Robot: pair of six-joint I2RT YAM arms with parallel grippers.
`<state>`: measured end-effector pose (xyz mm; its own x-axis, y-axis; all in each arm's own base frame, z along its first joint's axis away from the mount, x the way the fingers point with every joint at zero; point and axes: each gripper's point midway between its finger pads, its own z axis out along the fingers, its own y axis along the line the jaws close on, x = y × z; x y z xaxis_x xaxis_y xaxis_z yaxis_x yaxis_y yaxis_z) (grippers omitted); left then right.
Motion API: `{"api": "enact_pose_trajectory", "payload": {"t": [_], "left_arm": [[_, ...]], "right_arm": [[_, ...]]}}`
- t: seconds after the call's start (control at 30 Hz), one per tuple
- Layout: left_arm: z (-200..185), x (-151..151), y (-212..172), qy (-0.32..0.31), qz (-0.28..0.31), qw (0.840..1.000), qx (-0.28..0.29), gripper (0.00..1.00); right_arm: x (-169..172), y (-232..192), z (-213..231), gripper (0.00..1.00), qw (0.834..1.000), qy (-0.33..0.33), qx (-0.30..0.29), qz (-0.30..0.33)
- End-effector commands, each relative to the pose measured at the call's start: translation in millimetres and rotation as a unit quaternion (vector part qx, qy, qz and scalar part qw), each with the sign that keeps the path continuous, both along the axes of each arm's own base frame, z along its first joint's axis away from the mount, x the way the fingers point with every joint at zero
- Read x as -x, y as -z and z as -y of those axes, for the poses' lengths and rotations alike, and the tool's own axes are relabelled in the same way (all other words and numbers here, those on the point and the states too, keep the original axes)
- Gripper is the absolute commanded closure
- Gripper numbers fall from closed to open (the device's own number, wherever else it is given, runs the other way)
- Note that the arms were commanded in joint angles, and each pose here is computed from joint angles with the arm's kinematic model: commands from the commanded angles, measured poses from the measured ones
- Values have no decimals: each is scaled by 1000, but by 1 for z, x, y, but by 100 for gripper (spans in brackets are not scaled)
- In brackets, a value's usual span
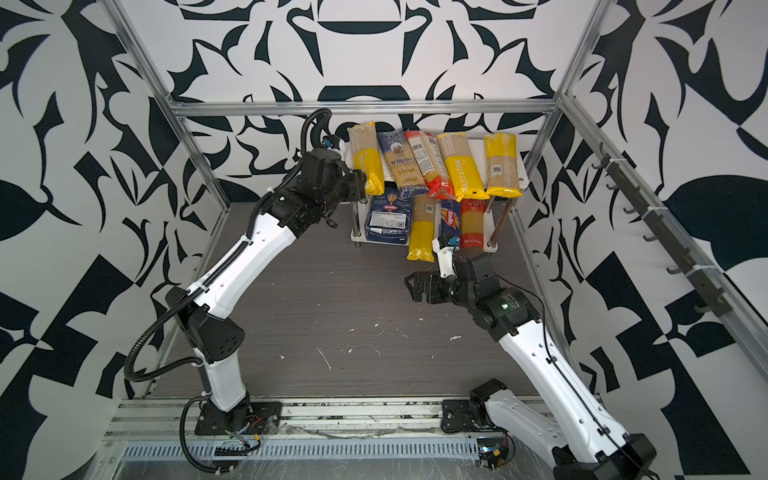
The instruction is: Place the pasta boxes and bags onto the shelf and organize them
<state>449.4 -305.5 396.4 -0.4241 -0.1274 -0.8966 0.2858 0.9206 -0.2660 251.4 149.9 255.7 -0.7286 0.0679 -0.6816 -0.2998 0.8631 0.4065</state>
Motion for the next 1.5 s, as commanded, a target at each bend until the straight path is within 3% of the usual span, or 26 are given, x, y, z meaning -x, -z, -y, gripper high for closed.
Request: {"api": "enact_pose_trajectory", "payload": {"t": [0.0, 0.27, 0.5, 0.77, 0.87, 1.0, 1.37, 1.47], "left_arm": [[-20, 20, -27, -9, 26, 1000, -3, 1], [-107, 67, -10, -92, 36, 990, -100, 1], [-183, 117, 36, -149, 7, 984, -103, 1], [-235, 148, 97, -225, -15, 965, -130, 1], [-241, 152, 114, -235, -4, 964, -123, 1], [-246, 149, 130, -249, 7, 961, -122, 1], [-257, 121, 192, -257, -23, 957, -137, 1], [-268, 116, 201, -268, -18, 953, -141, 1]], "right_arm": [[0, -12, 3, 0, 1000, 8, -5, 18], [-3, -17, 22, 0, 998, 38, 40, 29], [-19, -8, 50, 0, 988, 114, 99, 34], [-21, 34, 121, 0, 933, 262, 247, 10], [-21, 61, 126, 0, 927, 260, 270, 4], [-19, 82, 130, 0, 926, 277, 255, 24], [-20, 95, 147, 0, 906, 317, 269, 80], [-27, 97, 144, 0, 907, 313, 265, 99]]}}
